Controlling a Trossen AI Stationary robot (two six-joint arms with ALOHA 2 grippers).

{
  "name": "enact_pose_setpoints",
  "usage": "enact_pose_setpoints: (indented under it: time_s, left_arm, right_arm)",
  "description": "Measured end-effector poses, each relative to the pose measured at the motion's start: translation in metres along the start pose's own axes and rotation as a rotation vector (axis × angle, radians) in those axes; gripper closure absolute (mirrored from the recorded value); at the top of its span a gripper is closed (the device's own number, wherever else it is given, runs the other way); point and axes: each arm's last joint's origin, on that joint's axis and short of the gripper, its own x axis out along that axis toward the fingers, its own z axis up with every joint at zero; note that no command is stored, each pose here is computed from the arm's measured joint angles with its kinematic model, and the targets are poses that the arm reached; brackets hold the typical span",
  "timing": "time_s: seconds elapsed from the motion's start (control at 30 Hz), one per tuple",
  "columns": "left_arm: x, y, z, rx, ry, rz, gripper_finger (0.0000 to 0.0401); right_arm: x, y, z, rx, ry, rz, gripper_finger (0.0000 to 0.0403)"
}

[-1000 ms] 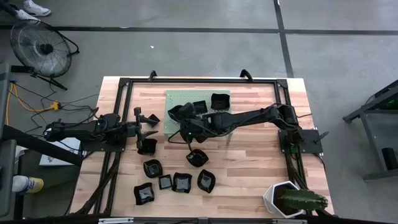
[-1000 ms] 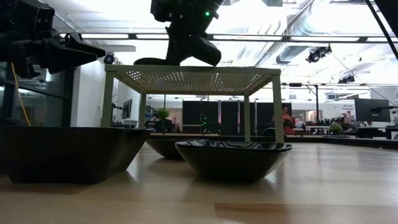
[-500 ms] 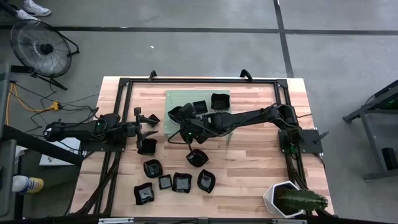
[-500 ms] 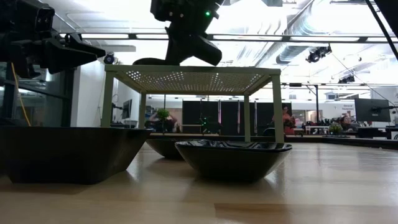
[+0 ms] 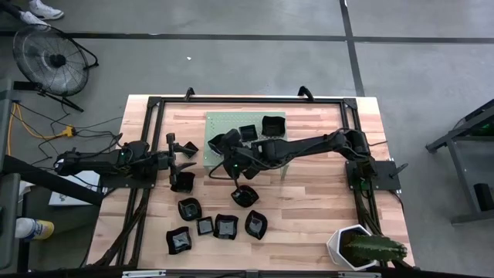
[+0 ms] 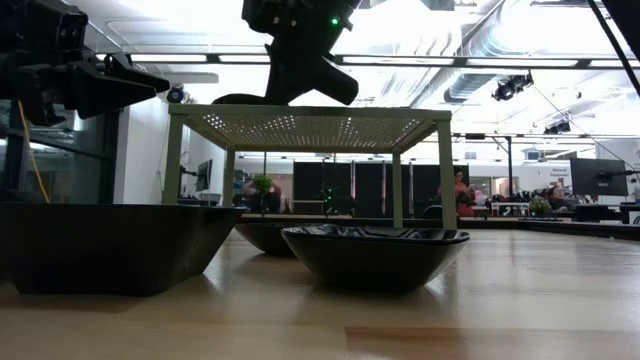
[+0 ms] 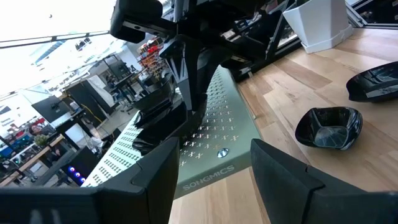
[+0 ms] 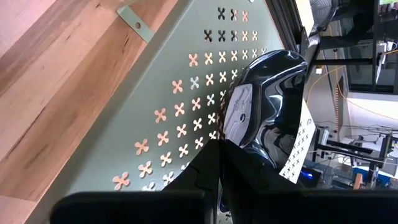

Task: Pick & Place Mini shaped plates
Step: Put the leaf-shaped plate on the shelf, then stack the leaf-shaped plate on top of the other leaf-shaped plate on the shelf

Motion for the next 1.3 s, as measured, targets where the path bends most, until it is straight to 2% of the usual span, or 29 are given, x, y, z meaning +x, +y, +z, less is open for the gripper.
enact_pose_setpoints:
  time_s: [0.23,0.5,0.7,1.07,1.3]
  left_arm:
    - [0.000,0.000,0.000,0.000,0.000,0.000,0.0208]
    - [0.000,0.000,0.000,0.000,0.000,0.000,0.0208]
    - [0.000,0.000,0.000,0.000,0.000,0.000,0.0208]
    - [0.000,0.000,0.000,0.000,0.000,0.000,0.0208]
    - [0.000,0.000,0.000,0.000,0.000,0.000,0.0208]
  right_arm:
    - [0.000,0.000,0.000,0.000,0.002,-0.002,0.0384]
    - [0.001,-0.003,-0.002,0.008,0.016,-0.017,0.0319]
    - [-0.003,-0.006,-0.001,0.016,0.076,-0.114,0.0288]
    - [-0.022,0.006,0.012,0.006,0.053,-0.119,0.0279]
    - [-0.042,0.031,0.026,0.018,0.117,-0.165,0.0279]
